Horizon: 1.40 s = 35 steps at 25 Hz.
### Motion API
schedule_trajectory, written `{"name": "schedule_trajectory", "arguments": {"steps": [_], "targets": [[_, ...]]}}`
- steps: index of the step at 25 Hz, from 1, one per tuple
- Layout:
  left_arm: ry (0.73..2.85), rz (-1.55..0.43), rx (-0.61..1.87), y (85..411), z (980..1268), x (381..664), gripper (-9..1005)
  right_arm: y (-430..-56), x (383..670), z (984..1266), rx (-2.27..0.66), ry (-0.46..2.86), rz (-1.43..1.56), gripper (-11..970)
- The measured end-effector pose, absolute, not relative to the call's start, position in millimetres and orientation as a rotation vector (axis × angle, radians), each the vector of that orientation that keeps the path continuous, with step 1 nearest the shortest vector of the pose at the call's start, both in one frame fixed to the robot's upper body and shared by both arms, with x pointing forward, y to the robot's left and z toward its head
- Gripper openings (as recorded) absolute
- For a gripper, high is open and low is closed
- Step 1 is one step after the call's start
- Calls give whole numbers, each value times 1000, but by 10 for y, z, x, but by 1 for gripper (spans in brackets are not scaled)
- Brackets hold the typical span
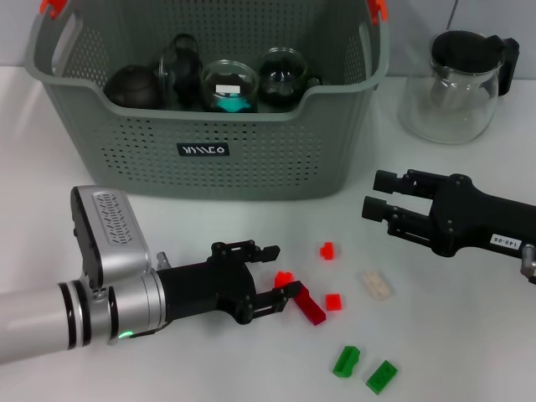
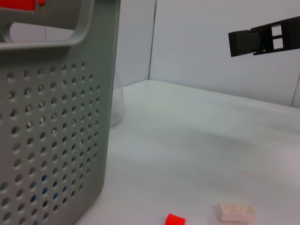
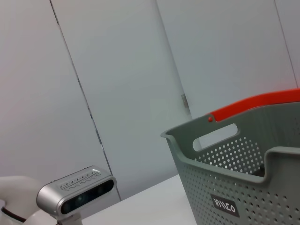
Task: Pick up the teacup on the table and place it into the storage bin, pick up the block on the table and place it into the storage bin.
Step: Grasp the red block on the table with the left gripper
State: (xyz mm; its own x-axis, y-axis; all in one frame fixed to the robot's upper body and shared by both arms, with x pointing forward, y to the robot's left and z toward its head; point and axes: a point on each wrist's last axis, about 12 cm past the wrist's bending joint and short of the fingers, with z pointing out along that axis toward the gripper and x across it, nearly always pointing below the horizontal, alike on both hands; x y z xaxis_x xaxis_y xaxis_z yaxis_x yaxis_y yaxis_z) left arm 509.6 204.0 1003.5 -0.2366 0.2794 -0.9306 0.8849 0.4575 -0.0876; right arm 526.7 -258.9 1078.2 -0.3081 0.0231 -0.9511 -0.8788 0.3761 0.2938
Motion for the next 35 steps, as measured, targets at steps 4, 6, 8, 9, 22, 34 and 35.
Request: {"name": "schedule_trajectory", "arguments": {"steps": [4, 6, 8, 9, 22, 34, 35], "targets": [[1761, -797, 997, 2034, 10034, 5104, 611, -2592, 5264, 10779, -778, 1618, 1108, 551], [1763, -796, 993, 2028, 10032, 5108, 611, -2592, 5264, 10779, -778, 1618, 1108, 551], [1773, -791, 994, 2014, 10020, 5116, 610, -2592, 5264, 10779, -778, 1618, 1108, 551], [1780, -787, 994, 2007, 10011, 5121, 610, -2592, 5264, 10779, -778, 1618, 1108, 551], [1812, -737, 975, 2106, 9962, 5103, 607, -2606, 5265, 10783, -768, 1615, 1104, 552], [1792, -756, 982, 2103, 9978, 5077, 605, -2613, 5261, 10789, -768, 1611, 1107, 552], [1791, -760, 983, 2096, 9976, 5072, 605, -2614, 5261, 10789, -767, 1611, 1107, 552]]}}
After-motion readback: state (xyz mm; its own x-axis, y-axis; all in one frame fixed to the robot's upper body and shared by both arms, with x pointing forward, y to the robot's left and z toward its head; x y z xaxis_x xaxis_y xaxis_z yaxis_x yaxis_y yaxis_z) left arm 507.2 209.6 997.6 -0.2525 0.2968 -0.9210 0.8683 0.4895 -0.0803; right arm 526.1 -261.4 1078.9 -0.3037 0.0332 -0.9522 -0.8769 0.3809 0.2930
